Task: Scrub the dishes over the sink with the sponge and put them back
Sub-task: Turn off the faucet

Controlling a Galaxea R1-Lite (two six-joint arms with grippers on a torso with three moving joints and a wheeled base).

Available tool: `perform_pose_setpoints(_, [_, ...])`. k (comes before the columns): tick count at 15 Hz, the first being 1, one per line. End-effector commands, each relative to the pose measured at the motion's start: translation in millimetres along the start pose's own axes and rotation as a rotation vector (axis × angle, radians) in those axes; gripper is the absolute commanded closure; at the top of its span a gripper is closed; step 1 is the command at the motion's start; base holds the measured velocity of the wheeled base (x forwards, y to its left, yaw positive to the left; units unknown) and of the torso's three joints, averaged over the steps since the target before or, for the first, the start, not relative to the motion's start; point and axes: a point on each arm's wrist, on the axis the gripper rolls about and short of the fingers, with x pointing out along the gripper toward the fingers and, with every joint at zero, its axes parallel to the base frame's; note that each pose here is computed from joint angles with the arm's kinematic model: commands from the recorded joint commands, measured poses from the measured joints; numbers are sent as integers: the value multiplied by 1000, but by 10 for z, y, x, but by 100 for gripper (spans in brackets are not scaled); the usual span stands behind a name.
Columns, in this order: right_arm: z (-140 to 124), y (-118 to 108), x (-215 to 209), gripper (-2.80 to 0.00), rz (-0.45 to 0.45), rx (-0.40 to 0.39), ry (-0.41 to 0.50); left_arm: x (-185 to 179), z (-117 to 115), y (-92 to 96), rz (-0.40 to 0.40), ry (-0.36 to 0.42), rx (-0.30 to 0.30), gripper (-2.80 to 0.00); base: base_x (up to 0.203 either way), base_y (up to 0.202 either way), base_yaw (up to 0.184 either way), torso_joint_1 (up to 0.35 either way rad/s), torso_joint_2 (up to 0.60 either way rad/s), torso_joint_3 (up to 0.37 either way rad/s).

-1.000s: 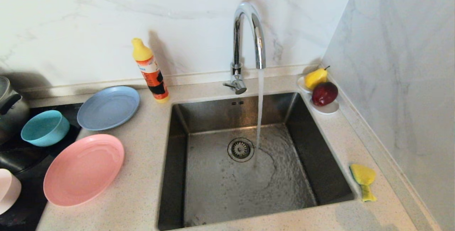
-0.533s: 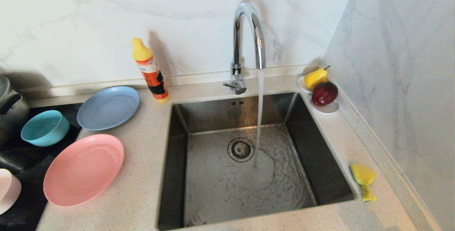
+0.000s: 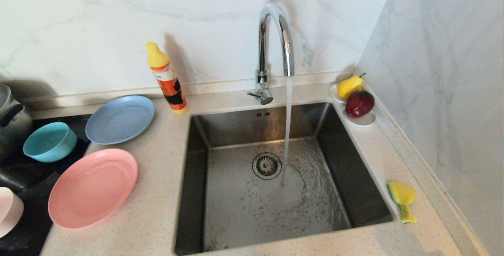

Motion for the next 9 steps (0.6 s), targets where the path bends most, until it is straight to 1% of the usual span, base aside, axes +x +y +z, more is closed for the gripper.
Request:
perform_pose_setpoints(1, [0, 0, 0, 0, 1, -1, 0, -16, 60, 5, -1, -26, -8, 0, 0, 0, 0, 0, 0, 0])
perform_pose_setpoints(2, [0, 0, 1, 0, 1, 0, 1, -63, 198, 14, -7, -73, -10, 0, 0, 0, 0, 0, 0, 0])
perform_pose_setpoints(3, [0, 0, 0, 0, 1, 0, 0, -134, 389, 23, -32, -124, -9, 0, 0, 0, 0, 0, 0, 0])
perform_pose_setpoints(4, [0, 0, 0, 0, 1, 0, 0, -199, 598, 32, -72, -156, -11, 0, 0, 0, 0, 0, 0, 0])
perform_pose_setpoints(5, [0, 0, 1, 0, 1, 2, 1, -219, 837, 46, -111, -163, -31, 0, 0, 0, 0, 0, 0, 0])
perform_pose_setpoints(6, [0, 0, 0, 0, 1, 2, 0, -180, 1102, 64, -156, -151, -62, 0, 0, 0, 0, 0, 0, 0])
perform_pose_setpoints(7, [0, 0, 1, 0, 1, 3, 1, -88, 1375, 81, -218, -130, -92, 0, 0, 0, 0, 0, 0, 0])
perform_pose_setpoints(8, [0, 0, 0, 0, 1, 3, 0, 59, 1638, 96, -291, -98, -124, 0, 0, 0, 0, 0, 0, 0])
perform_pose_setpoints(9, [0, 0, 1, 0, 1, 3, 1, 253, 1850, 108, -363, -55, -152, 0, 0, 0, 0, 0, 0, 0])
